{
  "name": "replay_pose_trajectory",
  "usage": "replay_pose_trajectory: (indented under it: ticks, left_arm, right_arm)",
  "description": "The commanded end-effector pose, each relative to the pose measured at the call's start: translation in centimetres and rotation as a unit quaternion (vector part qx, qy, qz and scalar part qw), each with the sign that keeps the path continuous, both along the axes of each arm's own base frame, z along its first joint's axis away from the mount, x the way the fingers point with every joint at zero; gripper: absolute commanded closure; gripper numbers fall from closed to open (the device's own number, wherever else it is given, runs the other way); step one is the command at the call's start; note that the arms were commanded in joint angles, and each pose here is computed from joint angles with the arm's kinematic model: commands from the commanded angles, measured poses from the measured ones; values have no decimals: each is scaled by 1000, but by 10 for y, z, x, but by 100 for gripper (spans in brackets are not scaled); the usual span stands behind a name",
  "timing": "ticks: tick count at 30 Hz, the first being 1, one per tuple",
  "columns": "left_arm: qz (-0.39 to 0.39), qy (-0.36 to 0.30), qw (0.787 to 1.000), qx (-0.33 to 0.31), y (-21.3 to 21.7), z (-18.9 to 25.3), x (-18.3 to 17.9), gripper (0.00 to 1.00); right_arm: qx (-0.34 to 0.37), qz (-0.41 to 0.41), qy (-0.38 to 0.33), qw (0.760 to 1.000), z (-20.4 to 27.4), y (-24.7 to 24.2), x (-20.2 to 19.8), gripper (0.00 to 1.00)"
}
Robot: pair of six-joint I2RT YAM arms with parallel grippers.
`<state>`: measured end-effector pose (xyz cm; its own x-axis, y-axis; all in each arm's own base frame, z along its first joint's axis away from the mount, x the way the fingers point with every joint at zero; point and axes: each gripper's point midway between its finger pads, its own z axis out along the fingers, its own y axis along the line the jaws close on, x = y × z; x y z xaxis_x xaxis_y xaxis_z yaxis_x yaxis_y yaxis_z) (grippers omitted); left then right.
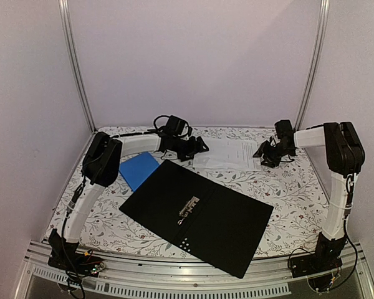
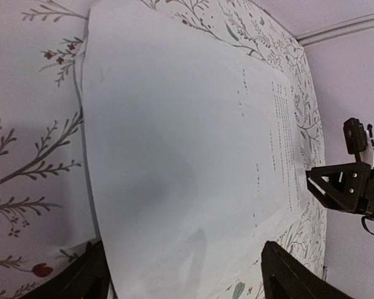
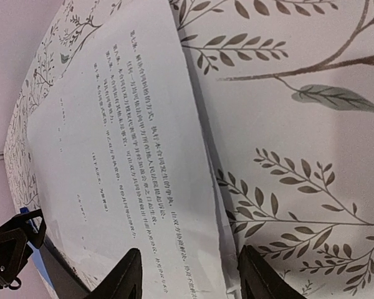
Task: Put the files into the folder
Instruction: Pick up the file from the center of the board.
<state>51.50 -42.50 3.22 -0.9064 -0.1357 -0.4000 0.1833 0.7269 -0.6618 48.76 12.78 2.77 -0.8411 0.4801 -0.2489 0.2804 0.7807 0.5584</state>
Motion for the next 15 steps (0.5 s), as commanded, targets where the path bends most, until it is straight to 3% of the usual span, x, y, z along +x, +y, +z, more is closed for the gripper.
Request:
replay_pose_trajectory:
  ticks: [1, 15]
  left_arm:
    - [-11, 121, 993, 10, 7, -61, -48, 17]
    - [-11, 96, 995, 22, 17, -51, -52, 17]
  right_arm:
    - [41, 11, 40, 998, -20, 14, -20, 48]
    - [103, 9, 1, 995, 9, 26, -28, 55]
